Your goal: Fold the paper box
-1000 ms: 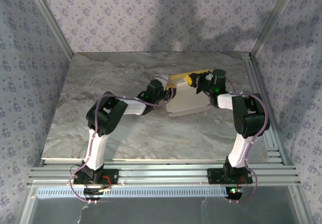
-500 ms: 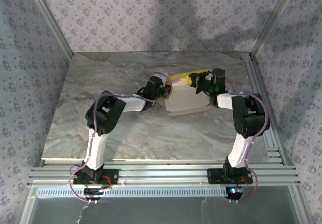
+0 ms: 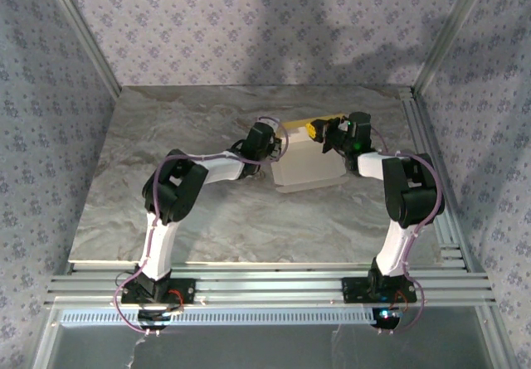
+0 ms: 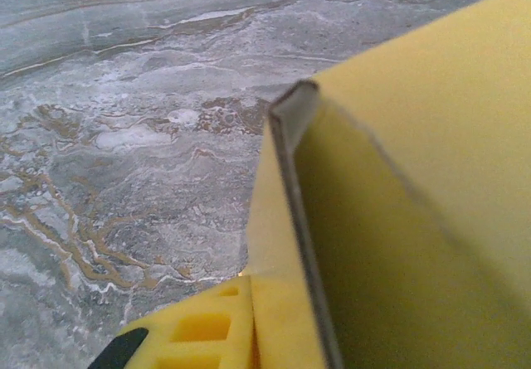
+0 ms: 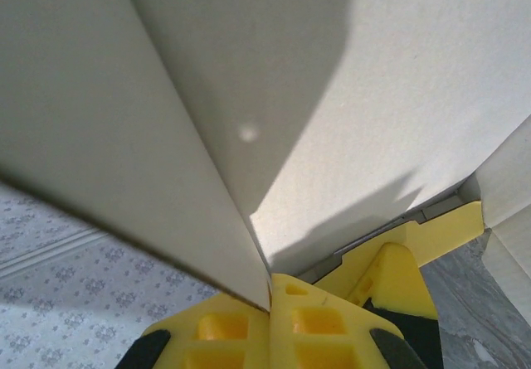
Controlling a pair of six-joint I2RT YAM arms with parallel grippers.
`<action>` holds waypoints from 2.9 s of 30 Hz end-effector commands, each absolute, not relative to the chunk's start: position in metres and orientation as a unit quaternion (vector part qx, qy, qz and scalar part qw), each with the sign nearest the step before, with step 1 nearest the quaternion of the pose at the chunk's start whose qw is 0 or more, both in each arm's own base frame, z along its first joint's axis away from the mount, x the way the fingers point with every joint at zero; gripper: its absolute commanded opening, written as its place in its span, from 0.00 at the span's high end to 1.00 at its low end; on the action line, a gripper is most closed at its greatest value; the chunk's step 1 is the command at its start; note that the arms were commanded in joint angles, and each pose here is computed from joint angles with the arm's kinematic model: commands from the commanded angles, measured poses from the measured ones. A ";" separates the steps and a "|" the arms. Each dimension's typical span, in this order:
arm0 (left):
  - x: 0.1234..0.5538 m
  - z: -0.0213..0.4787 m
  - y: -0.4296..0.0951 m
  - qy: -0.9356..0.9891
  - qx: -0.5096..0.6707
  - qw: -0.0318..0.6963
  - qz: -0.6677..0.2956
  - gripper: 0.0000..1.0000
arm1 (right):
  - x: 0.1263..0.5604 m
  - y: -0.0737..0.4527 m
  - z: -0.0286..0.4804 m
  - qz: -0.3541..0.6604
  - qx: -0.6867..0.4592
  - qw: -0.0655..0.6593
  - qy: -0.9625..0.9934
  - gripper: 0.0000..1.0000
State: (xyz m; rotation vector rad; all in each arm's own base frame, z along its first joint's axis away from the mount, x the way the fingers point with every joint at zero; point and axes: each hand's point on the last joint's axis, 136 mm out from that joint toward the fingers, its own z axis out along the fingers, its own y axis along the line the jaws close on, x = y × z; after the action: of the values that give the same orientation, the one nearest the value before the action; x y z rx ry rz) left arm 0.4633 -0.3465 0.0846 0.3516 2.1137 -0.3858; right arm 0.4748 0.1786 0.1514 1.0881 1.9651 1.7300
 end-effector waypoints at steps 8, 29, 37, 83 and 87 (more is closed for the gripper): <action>0.480 0.105 -0.347 0.860 0.043 0.497 -0.109 1.00 | 0.448 0.200 0.121 0.582 0.397 0.081 0.706 1.00; 0.479 0.094 -0.318 0.883 -0.034 0.468 0.028 1.00 | 0.440 0.206 0.121 0.574 0.414 0.088 0.701 1.00; 0.480 0.083 -0.335 0.891 -0.010 0.451 -0.055 0.80 | 0.445 0.205 0.124 0.576 0.412 0.088 0.700 1.00; 0.466 0.068 -0.261 0.942 -0.058 0.326 0.063 1.00 | 0.450 0.213 0.120 0.516 0.395 0.047 0.759 1.00; 0.462 0.078 -0.255 0.945 -0.047 0.315 0.072 1.00 | 0.451 0.210 0.137 0.496 0.374 0.071 0.780 0.68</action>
State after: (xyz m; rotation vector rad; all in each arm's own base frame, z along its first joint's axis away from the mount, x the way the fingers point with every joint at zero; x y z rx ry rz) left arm 0.4627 -0.2988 0.0773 -0.0831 2.4475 0.0078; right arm 0.4707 0.2129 0.1525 1.1357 2.1956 1.6094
